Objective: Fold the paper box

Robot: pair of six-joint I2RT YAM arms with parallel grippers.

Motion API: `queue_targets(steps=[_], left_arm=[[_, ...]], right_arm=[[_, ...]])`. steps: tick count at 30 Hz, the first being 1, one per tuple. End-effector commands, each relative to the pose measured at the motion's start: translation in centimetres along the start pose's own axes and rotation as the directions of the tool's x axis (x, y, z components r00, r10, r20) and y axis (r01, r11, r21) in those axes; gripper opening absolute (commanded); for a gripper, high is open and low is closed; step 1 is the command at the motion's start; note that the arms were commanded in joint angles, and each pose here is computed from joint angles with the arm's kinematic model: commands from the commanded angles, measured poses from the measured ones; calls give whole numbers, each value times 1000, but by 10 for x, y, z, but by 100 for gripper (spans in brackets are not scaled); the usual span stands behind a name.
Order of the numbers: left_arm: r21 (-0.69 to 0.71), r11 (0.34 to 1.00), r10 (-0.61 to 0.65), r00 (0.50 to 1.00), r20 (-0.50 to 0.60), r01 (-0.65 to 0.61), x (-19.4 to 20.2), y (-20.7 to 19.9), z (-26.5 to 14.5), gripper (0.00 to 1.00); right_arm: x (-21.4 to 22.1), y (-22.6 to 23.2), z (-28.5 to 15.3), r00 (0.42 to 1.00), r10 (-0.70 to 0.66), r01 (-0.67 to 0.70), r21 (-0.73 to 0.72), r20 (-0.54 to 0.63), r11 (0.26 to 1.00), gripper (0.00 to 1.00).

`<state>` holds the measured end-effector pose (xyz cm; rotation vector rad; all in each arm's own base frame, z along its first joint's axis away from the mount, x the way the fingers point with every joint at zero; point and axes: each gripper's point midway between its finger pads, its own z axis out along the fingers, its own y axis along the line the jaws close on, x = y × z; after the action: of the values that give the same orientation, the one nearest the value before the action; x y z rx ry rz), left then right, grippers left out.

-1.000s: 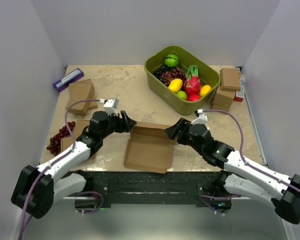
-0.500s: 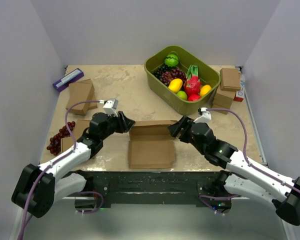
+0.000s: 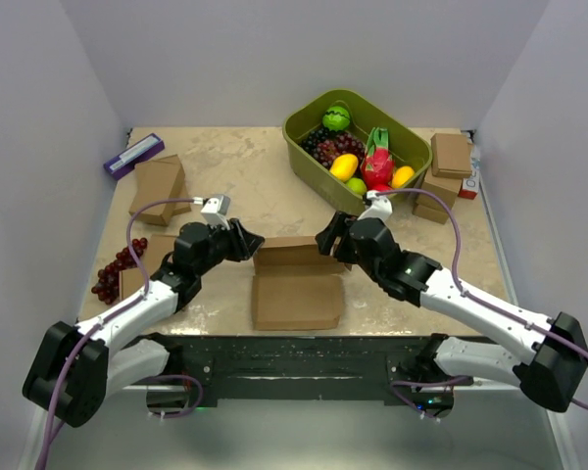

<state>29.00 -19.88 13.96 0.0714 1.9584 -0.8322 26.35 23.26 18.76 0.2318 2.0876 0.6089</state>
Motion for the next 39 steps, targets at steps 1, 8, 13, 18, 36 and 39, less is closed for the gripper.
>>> queue_targets(steps=[1, 8, 13, 18, 36, 39], left_arm=[[-9, 1000, -3, 999, -40, 3, 14, 6, -4, 39], [-7, 1000, -1, 999, -38, 1, 14, 6, -5, 38], [-8, 1000, -1, 999, -37, 1, 14, 6, -4, 37], [-7, 1000, 0, 999, -41, 0, 16, 6, -4, 37], [8, 1000, -1, 999, -39, 1, 15, 3, -5, 35], [10, 1000, 0, 999, -35, 0, 14, 2, -5, 35]], right_arm=[[-23, 6, 4, 998, -29, 28, 15, 62, 999, 73], [-13, -1, 15, 999, -35, 34, 27, 28, 999, 71], [-8, -7, 23, 1000, -20, 20, 20, 6, 1000, 70], [-5, -14, 32, 998, 49, -49, -21, -26, 999, 68], [12, 1, 41, 974, 201, -214, -142, -100, 966, 63], [10, 1, 40, 964, 253, -264, -157, -83, 952, 61]])
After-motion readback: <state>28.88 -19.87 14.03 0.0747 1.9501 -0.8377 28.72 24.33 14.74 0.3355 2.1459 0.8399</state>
